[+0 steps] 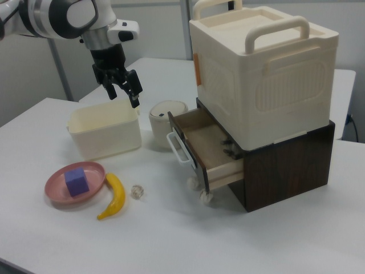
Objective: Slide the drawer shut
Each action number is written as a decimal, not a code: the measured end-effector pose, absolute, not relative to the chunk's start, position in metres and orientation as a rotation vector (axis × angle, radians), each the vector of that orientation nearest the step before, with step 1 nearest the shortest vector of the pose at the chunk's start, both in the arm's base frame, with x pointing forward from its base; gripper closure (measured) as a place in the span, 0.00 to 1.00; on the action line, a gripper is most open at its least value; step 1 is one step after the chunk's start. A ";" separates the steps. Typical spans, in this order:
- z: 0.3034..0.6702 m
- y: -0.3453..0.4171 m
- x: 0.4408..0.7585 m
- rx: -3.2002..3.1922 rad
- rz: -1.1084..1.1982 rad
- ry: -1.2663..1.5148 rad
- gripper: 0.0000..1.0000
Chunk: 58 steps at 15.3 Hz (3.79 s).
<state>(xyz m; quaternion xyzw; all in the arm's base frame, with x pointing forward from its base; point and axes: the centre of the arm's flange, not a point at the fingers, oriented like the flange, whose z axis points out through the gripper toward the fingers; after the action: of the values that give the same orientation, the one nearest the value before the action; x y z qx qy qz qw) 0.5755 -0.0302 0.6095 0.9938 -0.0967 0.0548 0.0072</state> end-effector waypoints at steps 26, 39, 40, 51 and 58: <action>0.603 -0.029 0.557 3.082 -0.063 -0.476 0.00; 0.603 -0.034 0.557 3.099 -0.070 -0.475 0.59; 0.603 -0.034 0.557 3.100 -0.068 -0.472 0.60; 0.580 -0.041 0.558 3.143 -0.132 -0.507 0.99; 0.504 -0.048 0.579 3.142 0.074 -0.562 0.99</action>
<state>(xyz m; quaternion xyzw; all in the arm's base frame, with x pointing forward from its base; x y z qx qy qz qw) 0.5785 -0.0479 0.5043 0.9838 -0.1761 0.0231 -0.0254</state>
